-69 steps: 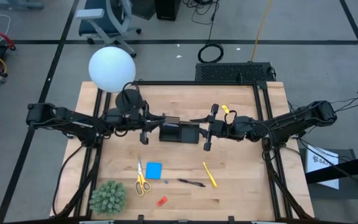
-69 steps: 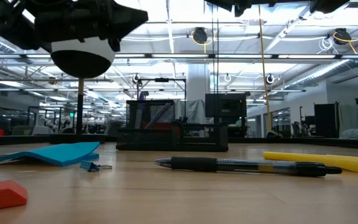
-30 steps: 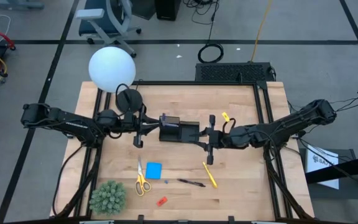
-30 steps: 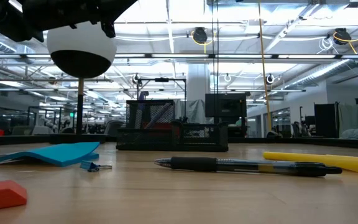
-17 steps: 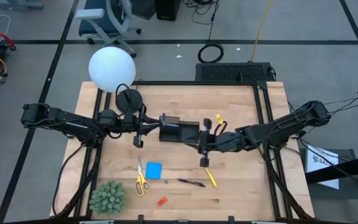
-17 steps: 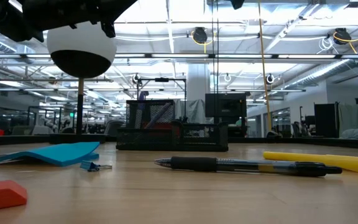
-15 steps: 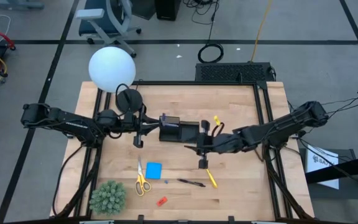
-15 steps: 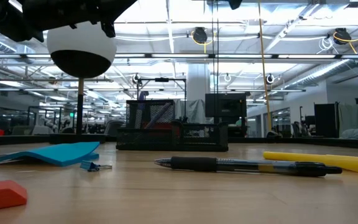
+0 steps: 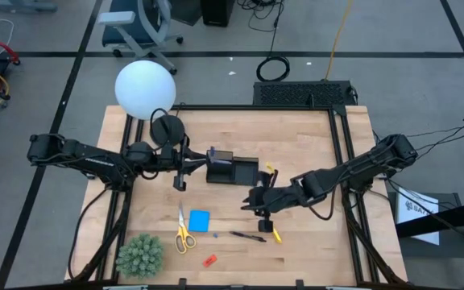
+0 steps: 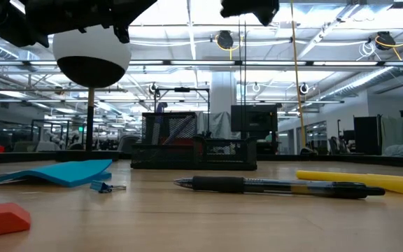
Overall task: Pick and place office supplies into organizer
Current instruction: Put the black pen into the black desk organizer
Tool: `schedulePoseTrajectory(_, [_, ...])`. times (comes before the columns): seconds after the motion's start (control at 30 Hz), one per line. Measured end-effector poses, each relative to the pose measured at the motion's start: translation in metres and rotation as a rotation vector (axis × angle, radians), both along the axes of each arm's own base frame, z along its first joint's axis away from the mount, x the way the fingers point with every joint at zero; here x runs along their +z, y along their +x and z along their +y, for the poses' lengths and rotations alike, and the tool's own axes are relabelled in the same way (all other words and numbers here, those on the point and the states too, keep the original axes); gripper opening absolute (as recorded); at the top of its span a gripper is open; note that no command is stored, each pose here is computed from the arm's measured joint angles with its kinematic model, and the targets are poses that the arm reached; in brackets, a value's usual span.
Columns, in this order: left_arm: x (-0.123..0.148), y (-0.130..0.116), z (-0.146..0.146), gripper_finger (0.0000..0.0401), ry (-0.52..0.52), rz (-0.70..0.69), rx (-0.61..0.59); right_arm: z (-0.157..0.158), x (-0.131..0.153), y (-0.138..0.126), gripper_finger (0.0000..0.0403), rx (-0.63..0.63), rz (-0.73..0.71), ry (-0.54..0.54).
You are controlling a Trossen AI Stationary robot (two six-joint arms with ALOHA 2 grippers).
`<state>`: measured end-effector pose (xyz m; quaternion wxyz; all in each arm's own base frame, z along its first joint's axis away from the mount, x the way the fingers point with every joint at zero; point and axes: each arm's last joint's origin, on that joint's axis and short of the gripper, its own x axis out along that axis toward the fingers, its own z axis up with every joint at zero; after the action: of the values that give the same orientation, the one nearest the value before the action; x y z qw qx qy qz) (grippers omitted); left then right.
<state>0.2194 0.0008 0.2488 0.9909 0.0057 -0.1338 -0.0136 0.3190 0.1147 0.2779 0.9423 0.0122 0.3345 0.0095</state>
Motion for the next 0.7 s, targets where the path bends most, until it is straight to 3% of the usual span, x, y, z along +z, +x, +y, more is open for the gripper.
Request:
schedulePoseTrajectory(0.27, [0.000, 0.000, 0.000, 0.0063, -0.003, 0.002, 0.011, -0.002, -0.016, -0.007, 0.0073, -0.064, 0.163, 0.020])
schedulePoseTrajectory(0.37, [-0.001, 0.000, 0.000, 0.0063, -0.003, 0.008, 0.011, 0.001, -0.024, -0.004, 0.0073, -0.039, 0.210, 0.079])
schedulePoseTrajectory(0.7, [-0.003, 0.001, 0.002, 0.0063, 0.006, 0.028, 0.044, 0.013, -0.082, 0.007, 0.0073, 0.028, 0.520, 0.209])
